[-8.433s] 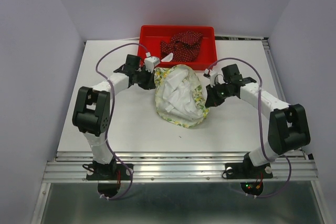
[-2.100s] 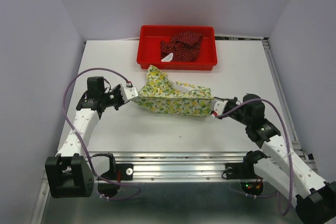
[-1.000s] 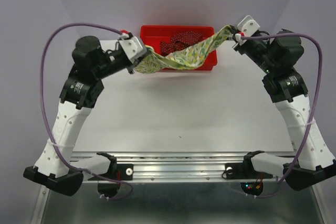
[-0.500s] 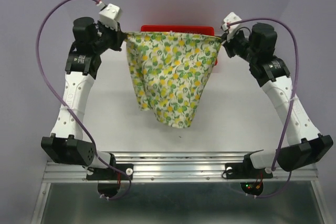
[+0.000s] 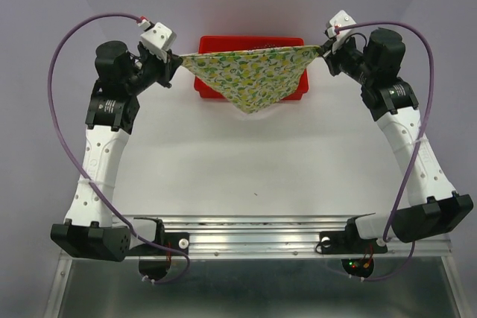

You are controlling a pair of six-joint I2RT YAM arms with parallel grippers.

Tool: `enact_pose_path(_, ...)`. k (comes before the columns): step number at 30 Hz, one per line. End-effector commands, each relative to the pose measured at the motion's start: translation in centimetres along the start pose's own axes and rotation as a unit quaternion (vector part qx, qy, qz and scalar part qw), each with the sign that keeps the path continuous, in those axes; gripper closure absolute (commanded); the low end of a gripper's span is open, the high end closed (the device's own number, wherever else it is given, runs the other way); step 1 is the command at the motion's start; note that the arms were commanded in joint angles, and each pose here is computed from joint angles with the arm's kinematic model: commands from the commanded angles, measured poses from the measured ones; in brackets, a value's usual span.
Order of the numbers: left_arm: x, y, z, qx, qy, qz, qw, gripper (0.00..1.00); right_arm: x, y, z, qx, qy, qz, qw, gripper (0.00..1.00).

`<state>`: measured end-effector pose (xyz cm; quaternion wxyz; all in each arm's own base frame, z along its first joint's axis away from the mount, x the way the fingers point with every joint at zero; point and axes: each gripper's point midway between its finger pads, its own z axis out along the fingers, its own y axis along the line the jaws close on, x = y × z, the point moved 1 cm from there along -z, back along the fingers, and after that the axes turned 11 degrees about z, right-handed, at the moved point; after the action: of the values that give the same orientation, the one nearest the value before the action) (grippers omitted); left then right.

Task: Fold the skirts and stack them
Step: Flatten the skirt out

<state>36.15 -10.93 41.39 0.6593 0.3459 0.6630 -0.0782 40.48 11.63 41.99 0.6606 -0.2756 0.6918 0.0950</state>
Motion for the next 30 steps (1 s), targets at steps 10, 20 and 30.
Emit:
enact_pose_path(10,-1.8,3.1,0.2,-0.053,-0.02,0.034,0.998,1.0,-2.9,-4.3,-1.1,0.092,-0.046,-0.036,0.994,0.99)
enact_pose_path(20,-3.0,7.0,4.9,-0.073,-0.035,0.048,0.996,1.0,-3.1,-7.8,4.4,0.12,-0.06,-0.045,0.99,0.99)
enact_pose_path(30,-12.2,14.0,5.5,-0.171,-0.112,0.134,0.97,1.0,-13.6,-14.7,5.6,0.188,-0.181,-0.075,0.962,0.99)
